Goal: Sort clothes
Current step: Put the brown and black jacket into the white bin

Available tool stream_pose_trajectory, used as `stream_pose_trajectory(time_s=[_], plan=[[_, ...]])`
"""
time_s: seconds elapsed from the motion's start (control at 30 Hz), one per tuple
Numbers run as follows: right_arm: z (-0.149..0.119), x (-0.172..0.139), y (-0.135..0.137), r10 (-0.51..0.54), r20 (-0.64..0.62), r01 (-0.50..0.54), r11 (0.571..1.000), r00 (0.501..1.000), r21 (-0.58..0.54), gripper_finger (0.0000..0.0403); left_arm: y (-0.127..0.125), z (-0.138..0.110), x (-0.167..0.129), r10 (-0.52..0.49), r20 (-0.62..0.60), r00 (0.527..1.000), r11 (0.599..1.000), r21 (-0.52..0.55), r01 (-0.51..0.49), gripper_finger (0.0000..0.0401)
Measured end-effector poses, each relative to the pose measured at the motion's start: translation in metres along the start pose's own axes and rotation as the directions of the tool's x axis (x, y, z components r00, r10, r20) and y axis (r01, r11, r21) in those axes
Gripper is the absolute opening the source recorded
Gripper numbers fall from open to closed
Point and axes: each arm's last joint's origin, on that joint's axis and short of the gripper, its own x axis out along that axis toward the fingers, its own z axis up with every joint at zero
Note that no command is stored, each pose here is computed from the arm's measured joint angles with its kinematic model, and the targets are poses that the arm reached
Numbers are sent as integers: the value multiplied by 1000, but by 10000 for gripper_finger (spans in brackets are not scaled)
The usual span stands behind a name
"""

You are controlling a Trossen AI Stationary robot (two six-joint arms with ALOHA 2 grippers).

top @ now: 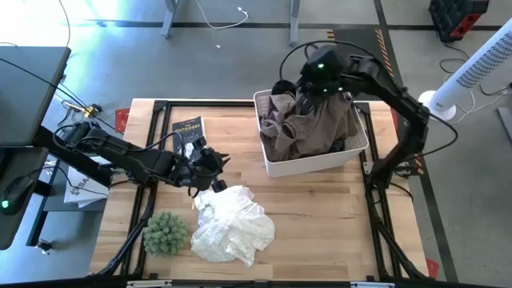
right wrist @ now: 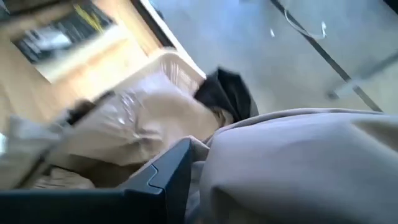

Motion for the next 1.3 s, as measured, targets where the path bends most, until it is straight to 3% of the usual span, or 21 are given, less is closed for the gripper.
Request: stream_pose_trajectory(time_s=[0.23,0.4,0.5,0.77,0.93,1.0,1.07,1.13,1.17,1.2,1.27,1.3], plan=[[1,3,-15,36,80,-44,994,996,100,158,0,0,0,2,1,1000,1000,-1,-2,50],[7,18,-20,239,110,-252,959,965,131,160,0,1,0,4,8,1000,1000,-8,-4,50],[6,25,-21,300,83,-310,940,950,144,175,0,1,0,4,7,1000,1000,-7,-4,50],[-4,10,-27,308,-25,-291,921,951,257,258,0,1,0,4,6,1000,1000,-5,-4,50],[-9,-17,-27,341,-75,-295,888,937,353,270,0,1,0,5,6,1000,1000,-6,-4,50],[-10,-29,-24,466,-66,-430,855,882,291,270,0,1,0,5,6,1000,1000,-7,-5,50],[-9,-39,-17,636,-37,-618,760,771,202,270,0,1,0,5,6,1000,1000,-7,-5,50],[-6,-45,-10,737,-5,-729,669,676,145,270,0,1,0,5,6,1000,1000,-7,-5,50],[-3,-45,-8,732,15,-726,674,681,138,270,0,1,0,5,6,1000,1000,-11,-5,50],[0,-44,-8,684,36,-681,718,729,144,270,0,1,0,5,6,1000,1000,-15,-5,50],[3,-40,-10,496,51,-496,848,867,184,270,0,1,0,5,6,1000,1000,-23,-5,50],[4,-39,-6,465,52,-467,870,884,158,270,0,1,0,5,6,1000,1000,-23,-5,50]])
